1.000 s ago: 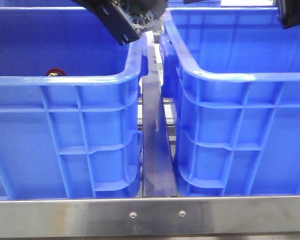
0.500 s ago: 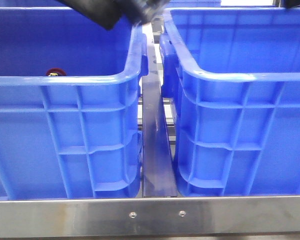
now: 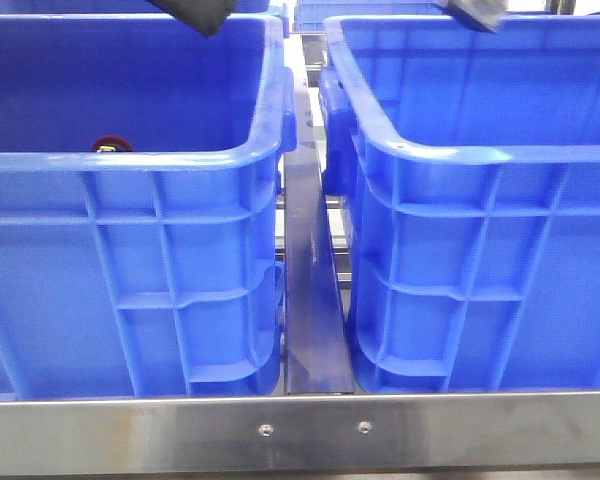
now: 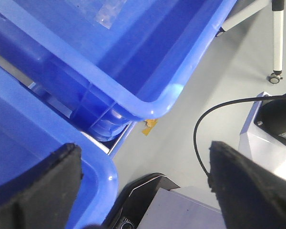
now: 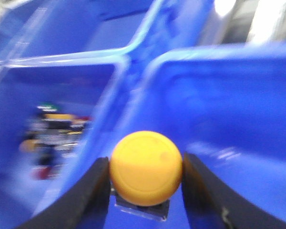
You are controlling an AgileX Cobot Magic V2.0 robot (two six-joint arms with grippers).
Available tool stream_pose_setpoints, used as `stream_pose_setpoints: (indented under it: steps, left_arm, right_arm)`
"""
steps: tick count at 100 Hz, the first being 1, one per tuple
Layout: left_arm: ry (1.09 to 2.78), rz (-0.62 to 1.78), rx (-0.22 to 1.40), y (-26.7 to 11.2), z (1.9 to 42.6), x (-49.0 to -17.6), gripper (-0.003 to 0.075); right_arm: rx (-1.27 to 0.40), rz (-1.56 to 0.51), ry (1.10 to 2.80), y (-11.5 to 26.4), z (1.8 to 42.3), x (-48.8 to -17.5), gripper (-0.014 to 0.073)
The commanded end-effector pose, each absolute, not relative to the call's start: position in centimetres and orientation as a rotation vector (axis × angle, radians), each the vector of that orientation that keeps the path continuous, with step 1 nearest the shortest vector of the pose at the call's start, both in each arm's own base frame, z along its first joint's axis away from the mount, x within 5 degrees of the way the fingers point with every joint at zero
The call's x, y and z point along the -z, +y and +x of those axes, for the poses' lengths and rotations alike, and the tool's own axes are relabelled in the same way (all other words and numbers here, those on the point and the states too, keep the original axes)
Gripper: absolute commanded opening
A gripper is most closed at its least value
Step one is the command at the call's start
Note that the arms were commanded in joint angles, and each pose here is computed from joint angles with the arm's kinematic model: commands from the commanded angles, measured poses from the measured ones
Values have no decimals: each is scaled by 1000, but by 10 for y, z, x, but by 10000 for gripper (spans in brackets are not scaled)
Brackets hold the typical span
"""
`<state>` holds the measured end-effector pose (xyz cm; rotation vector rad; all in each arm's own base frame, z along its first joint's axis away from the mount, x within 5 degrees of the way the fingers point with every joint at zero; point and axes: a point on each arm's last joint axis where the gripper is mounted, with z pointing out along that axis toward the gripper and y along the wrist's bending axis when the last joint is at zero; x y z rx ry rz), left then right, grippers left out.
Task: Pick red and yellow buttons and place in box
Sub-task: 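Carry the yellow button with the right gripper down into the empty bin, then open the right gripper to set the yellow button upright, then raise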
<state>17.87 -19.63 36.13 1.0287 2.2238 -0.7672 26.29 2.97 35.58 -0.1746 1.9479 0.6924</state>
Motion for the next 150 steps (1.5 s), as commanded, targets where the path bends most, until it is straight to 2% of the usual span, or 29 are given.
stream_pose_setpoints:
  steps: [1,20,34,47,66,79,122,150]
  left_arm:
    - [2131,979,811,-195,175,-381,526]
    - [2130,978,811,-195,175,-381,525]
    - [2130,978,811,-195,175,-381,526]
    - [2128,976,811,-195,175,-382,525]
    - [2114,958,808,-197,178,-382,525]
    - [2116,959,808,-197,178,-381,525]
    - [2116,959,808,-197,178,-381,525]
    - [2116,959,808,-197,178,-381,525]
  right_arm:
    - [-518,-230,1843,21,267,-372,201]
    - [-320,-241,1854,9,289,-356,201]
    - [-259,-210,1892,2,306,-339,201]
    - [-291,-184,1920,3,321,-323,201]
    - [-192,-288,1928,14,339,-301,201]
    - [-190,-331,1934,23,352,-288,201]
    - [-155,-290,1959,19,387,-270,201]
    - [-149,-282,1995,18,393,-257,201]
